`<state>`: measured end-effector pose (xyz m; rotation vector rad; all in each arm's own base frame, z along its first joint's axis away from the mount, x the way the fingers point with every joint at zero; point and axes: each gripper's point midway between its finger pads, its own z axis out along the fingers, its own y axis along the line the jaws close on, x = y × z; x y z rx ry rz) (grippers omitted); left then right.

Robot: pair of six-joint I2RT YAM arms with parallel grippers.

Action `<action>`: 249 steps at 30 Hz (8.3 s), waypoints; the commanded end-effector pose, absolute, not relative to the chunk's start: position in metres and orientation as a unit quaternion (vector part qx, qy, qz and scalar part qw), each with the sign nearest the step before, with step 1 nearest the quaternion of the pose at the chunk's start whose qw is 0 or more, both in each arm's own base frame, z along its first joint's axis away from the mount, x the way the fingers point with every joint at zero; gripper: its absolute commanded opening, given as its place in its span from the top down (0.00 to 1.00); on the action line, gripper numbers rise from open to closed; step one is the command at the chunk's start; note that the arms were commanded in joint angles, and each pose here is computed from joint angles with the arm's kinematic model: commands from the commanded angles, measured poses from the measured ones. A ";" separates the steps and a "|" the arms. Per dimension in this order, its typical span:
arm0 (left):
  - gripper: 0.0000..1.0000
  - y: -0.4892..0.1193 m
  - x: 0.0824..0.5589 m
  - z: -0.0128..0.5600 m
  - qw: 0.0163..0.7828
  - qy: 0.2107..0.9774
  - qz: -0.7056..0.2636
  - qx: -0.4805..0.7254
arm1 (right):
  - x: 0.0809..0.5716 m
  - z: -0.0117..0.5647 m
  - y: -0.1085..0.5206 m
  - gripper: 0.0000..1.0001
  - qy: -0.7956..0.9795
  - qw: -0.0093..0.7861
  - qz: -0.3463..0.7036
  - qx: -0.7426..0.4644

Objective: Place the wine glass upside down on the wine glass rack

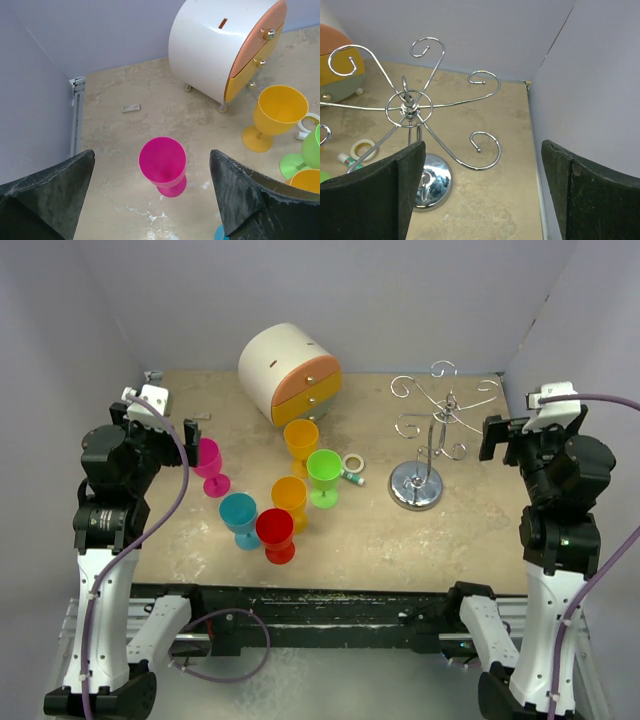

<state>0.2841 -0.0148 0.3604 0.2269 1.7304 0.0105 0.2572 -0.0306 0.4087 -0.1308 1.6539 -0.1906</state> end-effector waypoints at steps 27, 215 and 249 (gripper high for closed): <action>0.01 -0.029 0.288 0.379 0.673 0.727 -0.023 0.131 | 0.312 0.431 0.036 0.08 0.704 0.675 0.054 -0.215; 0.01 -0.090 0.298 0.470 0.691 0.676 -0.098 0.238 | 0.411 0.412 0.058 1.00 0.721 0.523 -0.342 -0.300; 0.01 -0.090 0.301 0.470 0.692 0.673 -0.094 0.243 | 0.450 0.414 0.049 1.00 0.698 0.485 -0.438 -0.292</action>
